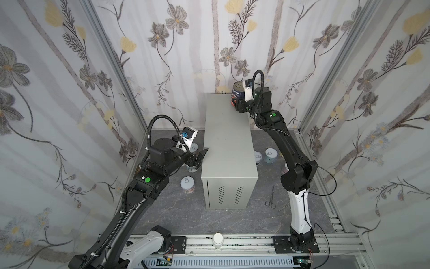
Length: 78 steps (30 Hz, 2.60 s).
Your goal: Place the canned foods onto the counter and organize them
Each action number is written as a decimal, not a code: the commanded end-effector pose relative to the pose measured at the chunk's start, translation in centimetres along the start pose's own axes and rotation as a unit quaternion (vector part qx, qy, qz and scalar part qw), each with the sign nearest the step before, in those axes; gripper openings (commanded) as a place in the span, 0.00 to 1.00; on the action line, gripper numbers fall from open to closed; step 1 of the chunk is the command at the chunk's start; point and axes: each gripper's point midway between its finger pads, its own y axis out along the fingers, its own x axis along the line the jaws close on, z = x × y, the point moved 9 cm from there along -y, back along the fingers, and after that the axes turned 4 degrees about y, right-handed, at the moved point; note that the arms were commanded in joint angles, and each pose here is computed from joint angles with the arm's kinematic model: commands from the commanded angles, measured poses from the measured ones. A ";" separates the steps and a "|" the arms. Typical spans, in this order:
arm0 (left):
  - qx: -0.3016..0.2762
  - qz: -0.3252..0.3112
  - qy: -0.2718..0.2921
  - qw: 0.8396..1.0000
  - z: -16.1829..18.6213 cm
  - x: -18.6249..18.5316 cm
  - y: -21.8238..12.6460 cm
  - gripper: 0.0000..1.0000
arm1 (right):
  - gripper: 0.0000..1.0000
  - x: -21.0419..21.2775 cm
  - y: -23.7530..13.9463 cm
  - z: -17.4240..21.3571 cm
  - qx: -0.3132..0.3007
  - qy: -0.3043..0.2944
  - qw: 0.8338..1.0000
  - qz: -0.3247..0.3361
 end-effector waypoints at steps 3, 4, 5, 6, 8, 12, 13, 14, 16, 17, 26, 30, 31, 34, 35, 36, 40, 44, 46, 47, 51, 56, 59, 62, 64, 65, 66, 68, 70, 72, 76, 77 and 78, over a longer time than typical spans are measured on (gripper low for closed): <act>0.014 0.000 0.013 1.000 0.5 -0.1 -0.2 1.00 | 0.58 0.6 -0.5 -2.0 -0.053 -0.002 0.998 -0.017; 0.013 -0.001 0.013 1.000 0.5 -0.1 -0.2 1.00 | 0.60 0.7 -0.4 -2.0 -0.052 -0.002 0.998 -0.016; 0.013 -0.001 0.013 1.000 0.5 -0.1 -0.2 1.00 | 0.66 0.7 -0.5 -2.1 -0.053 -0.002 0.998 -0.017; 0.013 -0.002 0.013 1.000 0.5 -0.1 -0.3 1.00 | 0.68 0.7 -0.5 -2.1 -0.054 -0.002 0.998 -0.017; 0.012 -0.002 0.013 1.000 0.5 -0.1 -0.3 1.00 | 0.71 0.6 -0.5 -2.1 -0.054 -0.003 0.998 -0.016; 0.010 -0.003 0.013 1.000 0.4 -0.1 -0.5 1.00 | 0.77 0.6 -0.5 -2.2 -0.057 -0.005 0.998 -0.011; 0.009 -0.004 0.013 1.000 0.4 -0.1 -0.6 1.00 | 0.77 0.6 -0.5 -2.2 -0.058 -0.005 0.998 -0.009; 0.008 -0.005 0.013 1.000 0.4 -0.1 -0.7 1.00 | 0.77 0.5 -0.5 -2.2 -0.059 -0.005 0.998 -0.008; 0.008 -0.005 0.013 1.000 0.4 -0.1 -0.8 1.00 | 0.83 0.5 -0.5 -2.2 -0.061 -0.005 0.998 -0.007; 0.007 -0.006 0.014 1.000 0.4 -0.1 -0.9 1.00 | 0.83 0.5 -0.4 -2.2 -0.061 -0.005 0.998 -0.007; 0.004 -0.005 0.014 1.000 0.4 -0.2 -1.1 1.00 | 0.75 0.6 -0.3 -1.9 -0.053 -0.004 0.999 -0.006; 0.000 -0.006 0.015 1.000 0.4 -0.2 -1.2 1.00 | 0.70 0.4 0.1 -1.5 -0.052 -0.008 0.999 0.001; 0.001 -0.005 0.015 1.000 0.5 -0.2 -1.2 1.00 | 0.70 0.3 0.3 -1.4 -0.052 -0.008 0.999 0.003; -0.001 -0.008 0.017 1.000 0.6 -0.2 -1.4 1.00 | 0.70 0.2 0.8 -1.0 -0.054 -0.008 0.998 0.009; -0.002 -0.010 0.018 1.000 0.6 -0.2 -1.4 1.00 | 0.71 0.1 1.0 -0.8 -0.054 -0.008 0.998 0.010; -0.003 -0.010 0.019 1.000 0.6 -0.2 -1.5 1.00 | 0.71 0.1 1.2 -0.7 -0.056 -0.008 0.998 0.011; -0.006 -0.012 0.020 1.000 0.7 -0.2 -1.5 1.00 | 0.71 0.0 1.5 -0.6 -0.062 -0.010 0.998 0.016; -0.005 -0.014 0.021 1.000 0.9 -0.2 -1.5 1.00 | 0.71 0.0 1.4 -0.8 -0.065 -0.011 0.998 0.014; -0.008 -0.022 0.022 0.999 0.9 -0.1 -1.6 1.00 | 0.76 0.1 1.3 -0.9 -0.066 -0.011 0.998 0.009; -0.011 -0.027 0.022 0.999 0.8 -0.1 -1.8 1.00 | 0.78 0.3 1.1 -1.1 -0.067 -0.011 0.998 0.005; -0.022 -0.086 0.008 0.996 0.3 0.8 -2.9 1.00 | 0.96 0.9 0.4 -1.6 -0.064 -0.012 0.998 -0.005; -0.017 -0.186 -0.048 0.981 1.6 2.0 -5.1 1.00 | 1.00 1.7 -0.4 -2.0 -0.062 -0.022 0.998 -0.005; 0.059 -0.209 -0.120 0.969 5.3 2.0 -4.4 1.00 | 1.00 1.9 -1.2 -2.3 -0.062 -0.024 0.998 0.000; 0.143 -0.226 -0.197 0.943 10.5 1.1 -3.7 1.00 | 1.00 1.9 -2.7 -2.3 -0.062 -0.025 0.998 0.003; 0.161 -0.231 -0.209 0.936 12.4 0.3 -3.8 1.00 | 1.00 2.0 -4.0 -2.2 -0.067 -0.025 0.997 0.002; 0.161 -0.252 -0.207 0.931 12.8 0.3 -4.1 1.00 | 1.00 2.0 -4.6 -2.0 -0.068 -0.024 0.997 0.003; 0.164 -0.264 -0.205 0.928 12.9 0.5 -4.4 1.00 | 1.00 2.0 -5.5 -1.9 -0.070 -0.023 0.997 0.002; 0.171 -0.260 -0.204 0.928 13.0 0.5 -4.1 1.00 | 1.00 2.2 -6.9 -1.9 -0.070 -0.022 0.997 -0.001; 0.189 -0.241 -0.202 0.930 13.1 0.4 -3.0 1.00 | 1.00 2.3 -8.0 -1.6 -0.066 -0.020 0.998 -0.002; 0.216 -0.222 -0.203 0.929 13.6 0.4 -1.5 1.00 | 1.00 2.4 -9.2 -1.4 -0.066 -0.013 0.998 -0.002; 0.261 -0.186 -0.265 0.909 15.3 1.4 1.7 1.00 | 1.00 2.7 -12.0 -0.5 -0.067 0.002 0.998 -0.002; 0.267 -0.180 -0.293 0.900 15.9 2.0 2.2 1.00 | 1.00 2.8 -12.7 -0.3 -0.067 0.004 0.998 0.000; 0.271 -0.182 -0.315 0.891 16.6 2.5 2.6 1.00 | 1.00 2.8 -13.7 -0.3 -0.068 0.008 0.998 0.003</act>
